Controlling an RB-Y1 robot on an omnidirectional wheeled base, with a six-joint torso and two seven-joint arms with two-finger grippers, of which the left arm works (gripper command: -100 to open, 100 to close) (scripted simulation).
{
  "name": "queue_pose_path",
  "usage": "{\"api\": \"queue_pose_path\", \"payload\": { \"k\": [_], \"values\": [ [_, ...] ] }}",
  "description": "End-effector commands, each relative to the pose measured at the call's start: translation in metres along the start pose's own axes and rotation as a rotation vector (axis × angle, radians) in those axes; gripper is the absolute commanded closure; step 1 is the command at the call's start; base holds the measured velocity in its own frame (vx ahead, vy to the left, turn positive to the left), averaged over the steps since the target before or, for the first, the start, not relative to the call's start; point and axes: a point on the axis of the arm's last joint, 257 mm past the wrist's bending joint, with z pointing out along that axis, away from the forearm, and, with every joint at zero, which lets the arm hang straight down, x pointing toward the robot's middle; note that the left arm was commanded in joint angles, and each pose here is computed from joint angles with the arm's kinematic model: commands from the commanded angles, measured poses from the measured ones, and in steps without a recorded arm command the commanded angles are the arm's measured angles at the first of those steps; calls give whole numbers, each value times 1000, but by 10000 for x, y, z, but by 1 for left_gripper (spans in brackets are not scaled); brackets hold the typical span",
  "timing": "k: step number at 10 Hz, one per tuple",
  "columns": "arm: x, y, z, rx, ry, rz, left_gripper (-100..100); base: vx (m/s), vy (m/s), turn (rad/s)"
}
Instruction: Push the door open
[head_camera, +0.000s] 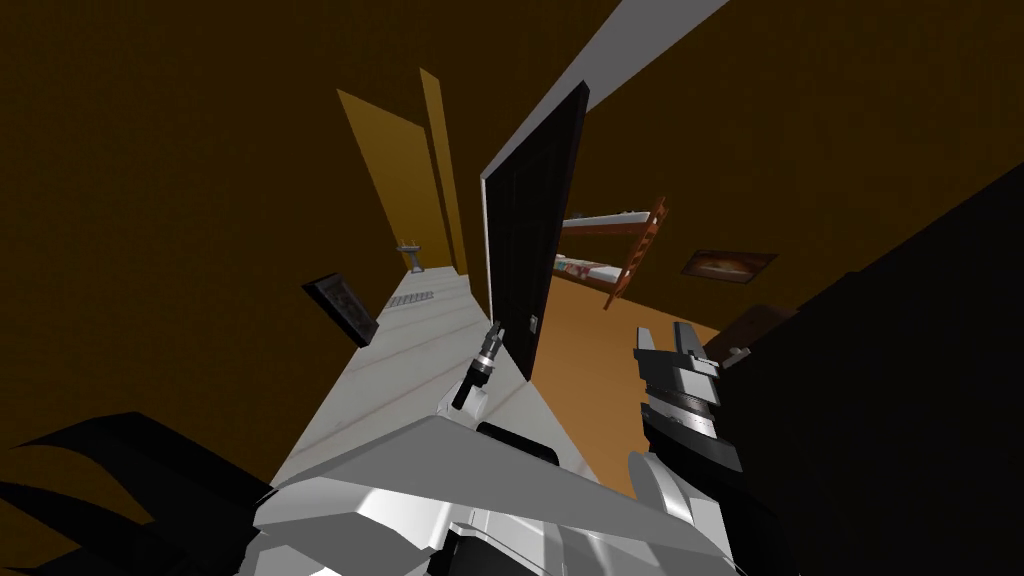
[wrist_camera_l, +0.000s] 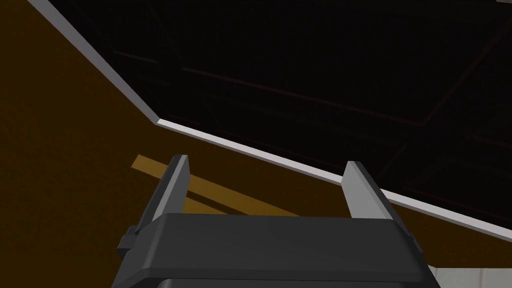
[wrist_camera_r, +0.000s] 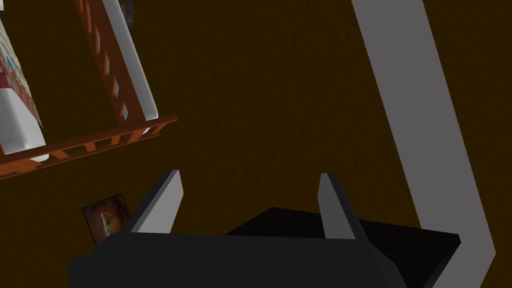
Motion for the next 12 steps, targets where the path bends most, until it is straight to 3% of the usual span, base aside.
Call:
{"api": "queue_pose_path", "payload": {
  "k": [1,12],
  "values": [
    [65,153,-20,-31,13,-2,-100,77,79,-109],
    [490,1048,-256,-217,95,-12,-100,67,83,-137]
  ]
}}
